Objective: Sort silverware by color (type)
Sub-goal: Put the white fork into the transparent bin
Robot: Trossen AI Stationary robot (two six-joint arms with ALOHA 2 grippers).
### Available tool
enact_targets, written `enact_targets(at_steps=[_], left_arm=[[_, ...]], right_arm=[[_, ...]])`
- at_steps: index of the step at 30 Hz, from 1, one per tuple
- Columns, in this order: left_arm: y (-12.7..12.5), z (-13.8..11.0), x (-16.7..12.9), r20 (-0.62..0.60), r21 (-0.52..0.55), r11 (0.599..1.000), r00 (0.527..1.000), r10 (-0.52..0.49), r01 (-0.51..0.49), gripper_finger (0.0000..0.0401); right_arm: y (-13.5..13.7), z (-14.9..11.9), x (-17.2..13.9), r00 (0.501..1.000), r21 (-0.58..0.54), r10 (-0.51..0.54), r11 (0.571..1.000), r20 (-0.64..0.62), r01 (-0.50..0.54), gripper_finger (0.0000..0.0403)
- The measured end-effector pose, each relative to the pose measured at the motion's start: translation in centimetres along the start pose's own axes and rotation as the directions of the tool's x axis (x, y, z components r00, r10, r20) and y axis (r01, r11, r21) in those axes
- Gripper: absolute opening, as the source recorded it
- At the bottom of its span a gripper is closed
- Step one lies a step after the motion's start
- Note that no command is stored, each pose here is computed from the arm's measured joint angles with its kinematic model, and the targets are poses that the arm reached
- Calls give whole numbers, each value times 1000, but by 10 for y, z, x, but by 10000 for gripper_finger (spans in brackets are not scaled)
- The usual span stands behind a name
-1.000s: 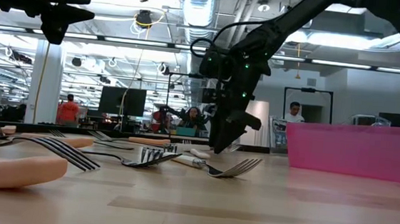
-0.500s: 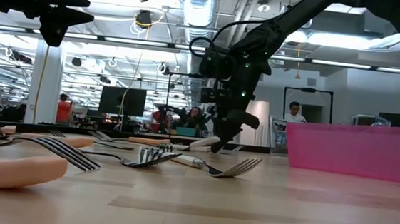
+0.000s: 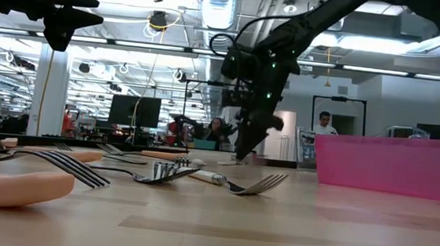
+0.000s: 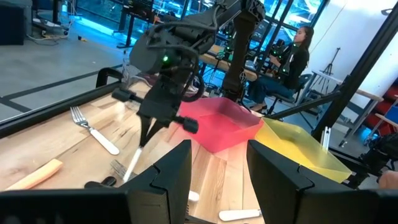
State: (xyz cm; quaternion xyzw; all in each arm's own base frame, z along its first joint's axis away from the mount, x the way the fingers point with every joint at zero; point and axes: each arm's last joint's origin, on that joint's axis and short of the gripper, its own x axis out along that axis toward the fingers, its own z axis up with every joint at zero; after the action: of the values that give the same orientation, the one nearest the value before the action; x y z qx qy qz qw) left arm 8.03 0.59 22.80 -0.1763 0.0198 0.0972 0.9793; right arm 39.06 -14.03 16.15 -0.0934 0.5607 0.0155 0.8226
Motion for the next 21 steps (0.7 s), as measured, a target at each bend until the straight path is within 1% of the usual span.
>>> enact_targets(at_steps=[2, 4, 6, 12, 17, 20, 21], left_arm=[[0, 0, 0, 0, 1, 1000, 1000, 0, 0, 140], [0, 0, 0, 0, 1, 1000, 1000, 0, 0, 140], [0, 0, 0, 0, 2, 1000, 1000, 0, 0, 140], [0, 0, 0, 4, 3, 1000, 1000, 10, -10, 140], [1, 1, 0, 19, 3, 999, 999, 48, -48, 140], [2, 1, 0, 33, 0, 997, 996, 82, -82, 140], [3, 1, 0, 39, 0, 996, 995, 95, -95, 140]], right_arm=[[-1, 4, -10, 1000, 10, -3, 1000, 28, 3, 18], [-1, 6, -20, 1000, 29, 0, 1000, 31, -1, 18], [-3, 9, -31, 998, 48, -11, 999, 66, 8, 18], [0, 11, -58, 994, 85, -22, 996, 105, 13, 18], [-1, 11, -78, 991, 93, -50, 995, 125, 39, 18], [-5, 8, -88, 988, 132, -76, 990, 136, 58, 18], [-8, 9, -93, 982, 152, -98, 986, 164, 72, 18]])
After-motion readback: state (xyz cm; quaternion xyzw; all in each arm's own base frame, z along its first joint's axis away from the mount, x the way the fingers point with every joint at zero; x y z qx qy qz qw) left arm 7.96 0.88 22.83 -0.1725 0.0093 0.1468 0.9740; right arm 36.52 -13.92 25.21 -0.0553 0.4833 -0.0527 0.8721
